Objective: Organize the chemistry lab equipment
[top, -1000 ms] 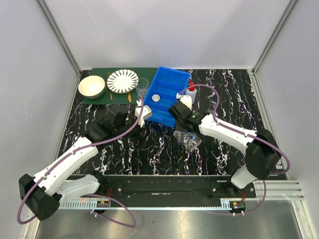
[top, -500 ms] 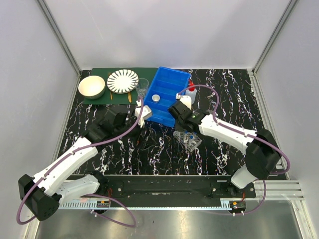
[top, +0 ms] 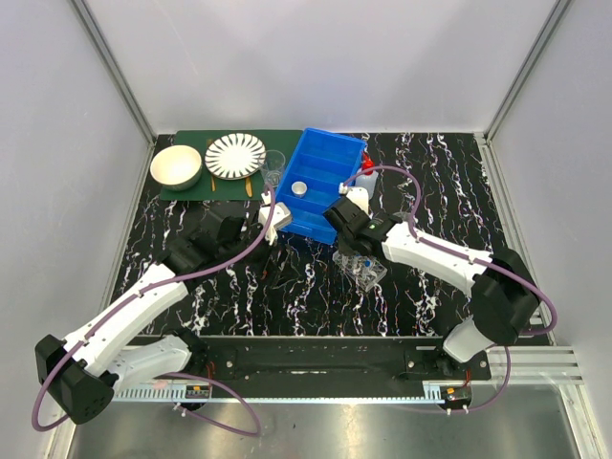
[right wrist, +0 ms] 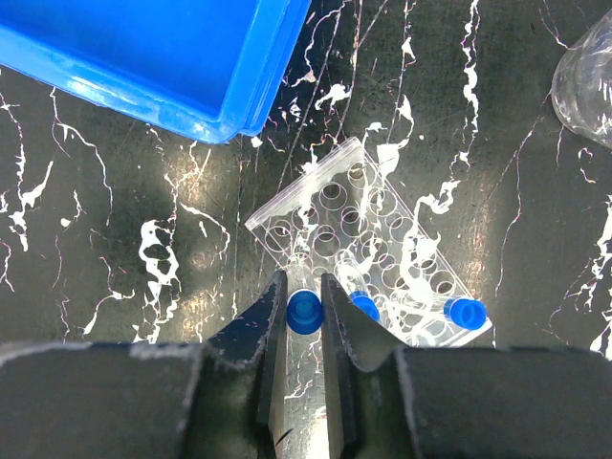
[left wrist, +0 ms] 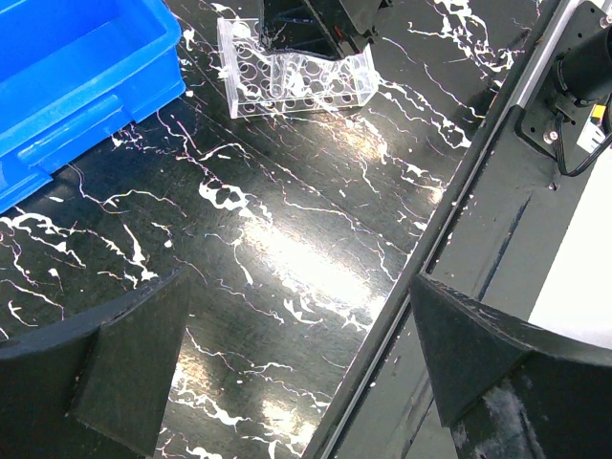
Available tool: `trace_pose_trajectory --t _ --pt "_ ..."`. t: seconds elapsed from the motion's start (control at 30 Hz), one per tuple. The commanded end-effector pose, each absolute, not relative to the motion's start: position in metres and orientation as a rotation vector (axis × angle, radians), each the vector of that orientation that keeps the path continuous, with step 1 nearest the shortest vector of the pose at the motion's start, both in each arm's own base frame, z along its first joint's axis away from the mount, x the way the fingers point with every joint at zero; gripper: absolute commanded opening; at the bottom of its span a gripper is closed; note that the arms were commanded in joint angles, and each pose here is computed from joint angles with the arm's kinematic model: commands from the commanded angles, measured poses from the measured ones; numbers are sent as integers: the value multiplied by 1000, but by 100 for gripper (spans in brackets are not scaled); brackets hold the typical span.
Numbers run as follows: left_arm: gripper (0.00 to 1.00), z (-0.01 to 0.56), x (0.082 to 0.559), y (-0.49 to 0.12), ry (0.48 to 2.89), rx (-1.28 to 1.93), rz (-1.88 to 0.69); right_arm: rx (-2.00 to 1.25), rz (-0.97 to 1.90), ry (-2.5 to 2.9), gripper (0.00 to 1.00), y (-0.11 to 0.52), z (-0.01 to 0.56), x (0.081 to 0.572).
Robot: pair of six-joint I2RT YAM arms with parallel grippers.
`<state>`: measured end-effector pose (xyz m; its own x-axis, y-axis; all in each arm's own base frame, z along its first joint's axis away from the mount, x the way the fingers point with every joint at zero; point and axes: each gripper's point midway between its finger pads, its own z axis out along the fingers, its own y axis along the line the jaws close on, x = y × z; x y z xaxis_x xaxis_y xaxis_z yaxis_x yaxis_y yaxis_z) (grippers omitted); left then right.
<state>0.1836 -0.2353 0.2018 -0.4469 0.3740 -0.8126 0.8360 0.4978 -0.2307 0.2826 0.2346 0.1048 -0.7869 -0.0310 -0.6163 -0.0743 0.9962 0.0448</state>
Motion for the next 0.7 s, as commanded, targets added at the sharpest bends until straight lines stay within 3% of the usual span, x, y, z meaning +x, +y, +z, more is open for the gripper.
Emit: trace_pose_trajectory --t 0.0,0.67 --pt "99 211 187 -237 1996 972 -825 -23 110 2424 0 232 119 289" --pt "99 208 186 -238 2004 978 -828 -26 73 2437 0 230 96 290"
